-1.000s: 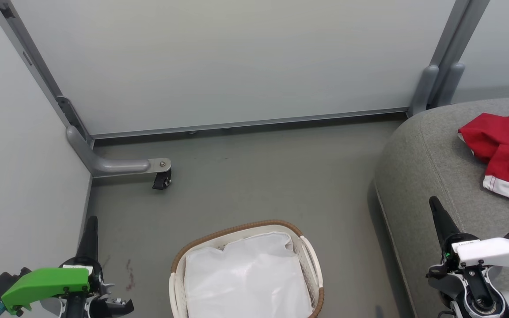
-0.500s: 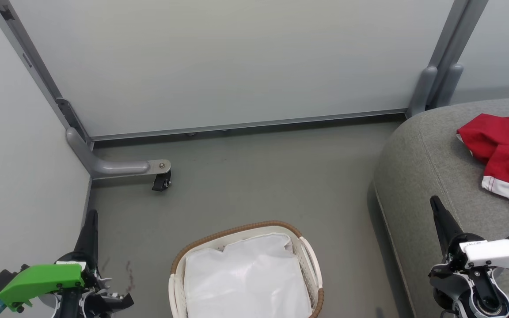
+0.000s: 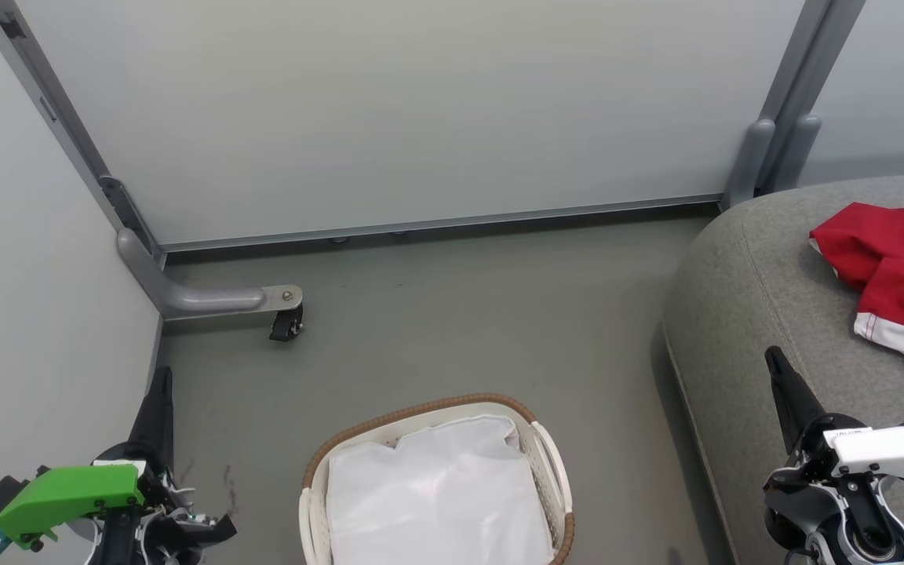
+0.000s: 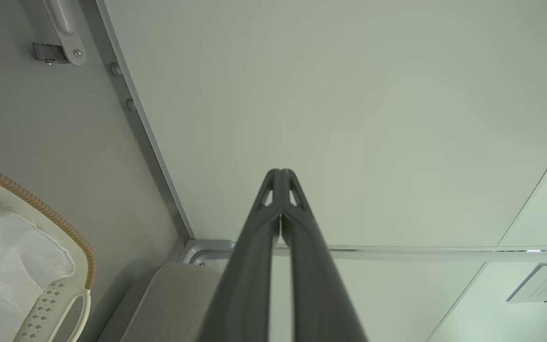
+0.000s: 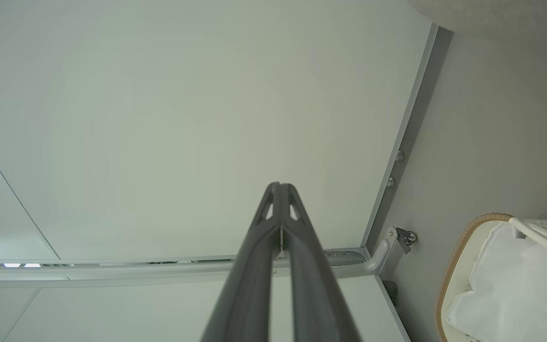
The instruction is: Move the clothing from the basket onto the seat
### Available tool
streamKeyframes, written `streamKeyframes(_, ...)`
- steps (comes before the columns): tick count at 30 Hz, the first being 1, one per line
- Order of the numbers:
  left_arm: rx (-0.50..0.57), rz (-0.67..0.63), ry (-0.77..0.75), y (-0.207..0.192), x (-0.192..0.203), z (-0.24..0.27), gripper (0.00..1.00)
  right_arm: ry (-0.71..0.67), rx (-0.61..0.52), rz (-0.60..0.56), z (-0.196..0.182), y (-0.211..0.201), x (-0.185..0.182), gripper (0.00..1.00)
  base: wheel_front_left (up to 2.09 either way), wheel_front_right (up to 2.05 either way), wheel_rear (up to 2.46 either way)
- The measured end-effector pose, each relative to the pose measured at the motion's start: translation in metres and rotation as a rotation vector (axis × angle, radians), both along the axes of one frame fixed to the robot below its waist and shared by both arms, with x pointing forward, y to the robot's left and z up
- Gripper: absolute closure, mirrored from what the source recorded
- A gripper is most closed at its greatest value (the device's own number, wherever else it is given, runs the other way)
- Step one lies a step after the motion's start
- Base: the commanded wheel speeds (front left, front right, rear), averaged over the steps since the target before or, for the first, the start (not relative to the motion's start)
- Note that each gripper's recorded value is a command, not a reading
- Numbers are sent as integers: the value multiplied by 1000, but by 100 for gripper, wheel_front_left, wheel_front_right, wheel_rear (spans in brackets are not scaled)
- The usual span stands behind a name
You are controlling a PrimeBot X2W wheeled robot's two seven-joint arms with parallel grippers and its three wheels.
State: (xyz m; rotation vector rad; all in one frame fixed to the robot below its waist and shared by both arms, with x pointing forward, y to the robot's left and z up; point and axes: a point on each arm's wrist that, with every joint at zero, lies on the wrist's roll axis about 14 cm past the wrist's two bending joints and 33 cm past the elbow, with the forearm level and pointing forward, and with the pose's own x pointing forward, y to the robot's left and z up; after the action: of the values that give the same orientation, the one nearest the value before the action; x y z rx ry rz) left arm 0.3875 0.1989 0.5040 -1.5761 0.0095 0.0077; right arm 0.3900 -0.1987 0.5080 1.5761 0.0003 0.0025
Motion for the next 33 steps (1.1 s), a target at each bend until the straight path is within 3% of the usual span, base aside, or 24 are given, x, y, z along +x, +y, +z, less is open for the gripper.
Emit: streamKeyframes(33,0,0,0,0,0,0,100,0,0,0,0,0,0,100,0,0,0)
